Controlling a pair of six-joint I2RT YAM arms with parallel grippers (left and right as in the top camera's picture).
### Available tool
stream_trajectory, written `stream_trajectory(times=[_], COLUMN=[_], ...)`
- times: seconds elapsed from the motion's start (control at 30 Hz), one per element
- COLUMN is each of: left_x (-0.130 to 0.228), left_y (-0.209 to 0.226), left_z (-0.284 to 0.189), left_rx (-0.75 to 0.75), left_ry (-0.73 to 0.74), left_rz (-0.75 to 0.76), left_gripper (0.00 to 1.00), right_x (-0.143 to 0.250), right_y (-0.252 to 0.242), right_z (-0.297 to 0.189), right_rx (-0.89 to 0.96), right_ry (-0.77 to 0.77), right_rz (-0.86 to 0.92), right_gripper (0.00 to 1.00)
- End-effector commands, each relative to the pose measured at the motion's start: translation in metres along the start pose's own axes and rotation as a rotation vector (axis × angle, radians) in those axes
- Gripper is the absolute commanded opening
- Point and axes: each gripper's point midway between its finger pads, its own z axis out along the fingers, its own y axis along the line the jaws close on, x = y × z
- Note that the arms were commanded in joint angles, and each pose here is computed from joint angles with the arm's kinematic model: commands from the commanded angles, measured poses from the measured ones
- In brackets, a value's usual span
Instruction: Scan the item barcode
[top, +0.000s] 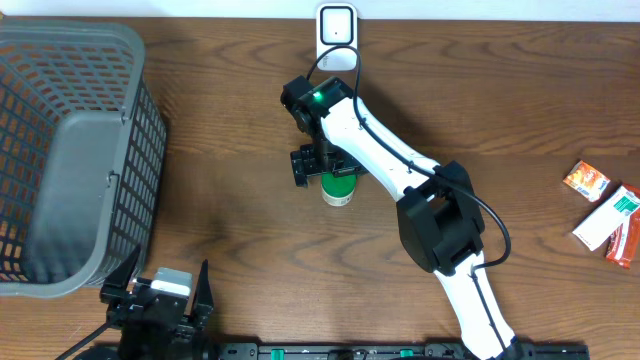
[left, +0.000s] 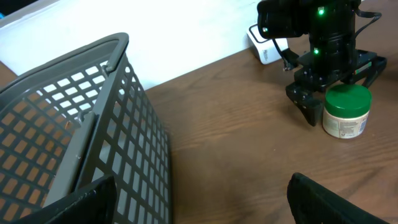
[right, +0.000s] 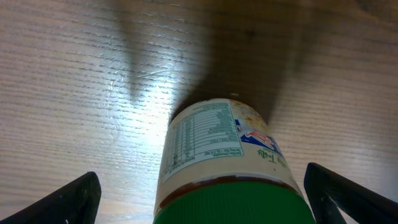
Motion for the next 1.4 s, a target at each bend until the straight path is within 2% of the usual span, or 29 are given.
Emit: stream_trajectory(times=[0.0,0.5,1.17,1.27,1.3,1.33,1.37], left_x=[-0.002,-0.001,-0.001,-0.001,-0.001,-0.001,-0.002], left_y=[0.001,0.001,0.001,0.001,0.001,0.001,0.001], left_z=[-0.002,-0.002,-0.002,-0.002,-0.002,-0.002,-0.002], left_rx=[-0.008,-0.007,-0.007,-0.007,-0.007,-0.007,-0.006], left_ry=[-0.012,-0.008,-0.008,-0.008,-0.008,-0.008,-0.008], left_rz=[-0.003,-0.003,-0.003,-0.003,-0.003,-0.003,-0.003], left_gripper=[0.87,0.87,0.87,0.87,0.87,0.87,0.87], right_x=[0.001,0.003,0.006,0.006,0.006,0.006,0.007], right_y=[-0.001,-0.007,-0.008,-0.008,-0.008,-0.009,-0.010], right_z=[0.002,0.027,0.034,0.034,0.034,0.034,0.034], right_rx=[0.025,0.024,0.027,0.028,0.028,0.029,0.033], right_ry=[-0.007,0.015,0.023,0.024,0.024,0.026,0.030], right_rz=[-0.088,-0.163,-0.178,-0.178,-0.178,-0.168,-0.151], right_gripper=[0.99,0.97,0.66,0.67,0.83,0.91,0.95])
